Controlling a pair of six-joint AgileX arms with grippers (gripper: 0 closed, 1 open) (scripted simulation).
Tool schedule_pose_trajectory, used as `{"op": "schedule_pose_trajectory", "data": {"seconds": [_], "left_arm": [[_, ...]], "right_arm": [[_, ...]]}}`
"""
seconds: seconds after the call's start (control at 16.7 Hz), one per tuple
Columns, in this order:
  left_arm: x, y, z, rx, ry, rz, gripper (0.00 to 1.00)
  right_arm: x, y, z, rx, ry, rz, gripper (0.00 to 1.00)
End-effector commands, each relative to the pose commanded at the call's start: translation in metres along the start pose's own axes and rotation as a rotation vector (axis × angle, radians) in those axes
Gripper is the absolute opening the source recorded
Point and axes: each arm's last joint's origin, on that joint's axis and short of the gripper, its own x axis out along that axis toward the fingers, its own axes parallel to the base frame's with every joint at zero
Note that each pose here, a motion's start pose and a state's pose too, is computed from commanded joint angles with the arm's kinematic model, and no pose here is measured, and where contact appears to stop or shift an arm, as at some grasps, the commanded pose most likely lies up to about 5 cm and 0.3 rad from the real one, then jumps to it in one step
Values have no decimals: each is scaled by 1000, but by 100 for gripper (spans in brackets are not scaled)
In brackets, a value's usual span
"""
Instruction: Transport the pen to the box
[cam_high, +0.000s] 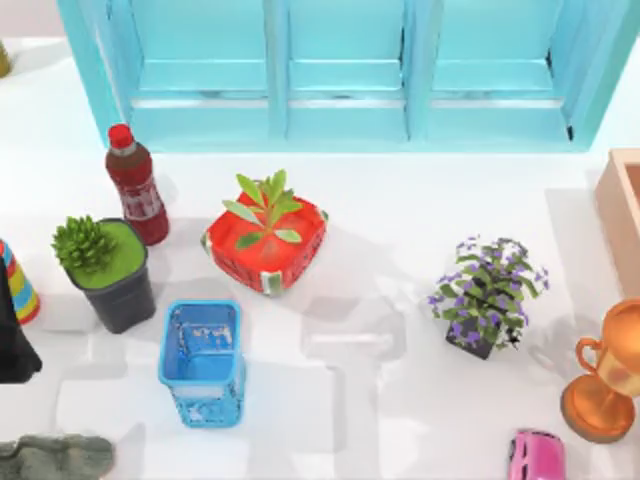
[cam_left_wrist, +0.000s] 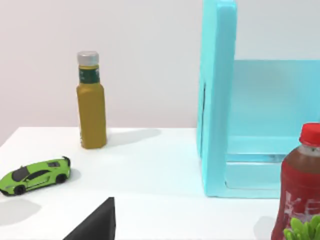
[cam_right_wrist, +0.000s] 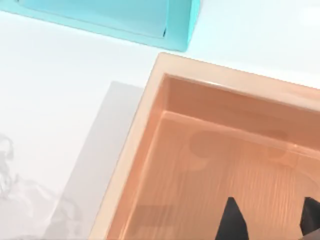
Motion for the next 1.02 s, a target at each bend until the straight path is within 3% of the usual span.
{"op": "schedule_pose_trajectory", "data": {"seconds": [0.66, 1.02], "left_arm": [[0, 0, 0, 0, 0, 0, 100], [0, 0, 0, 0, 0, 0, 100]], "right_arm": [[0, 0, 0, 0, 0, 0, 98], [0, 0, 0, 0, 0, 0, 100]]}}
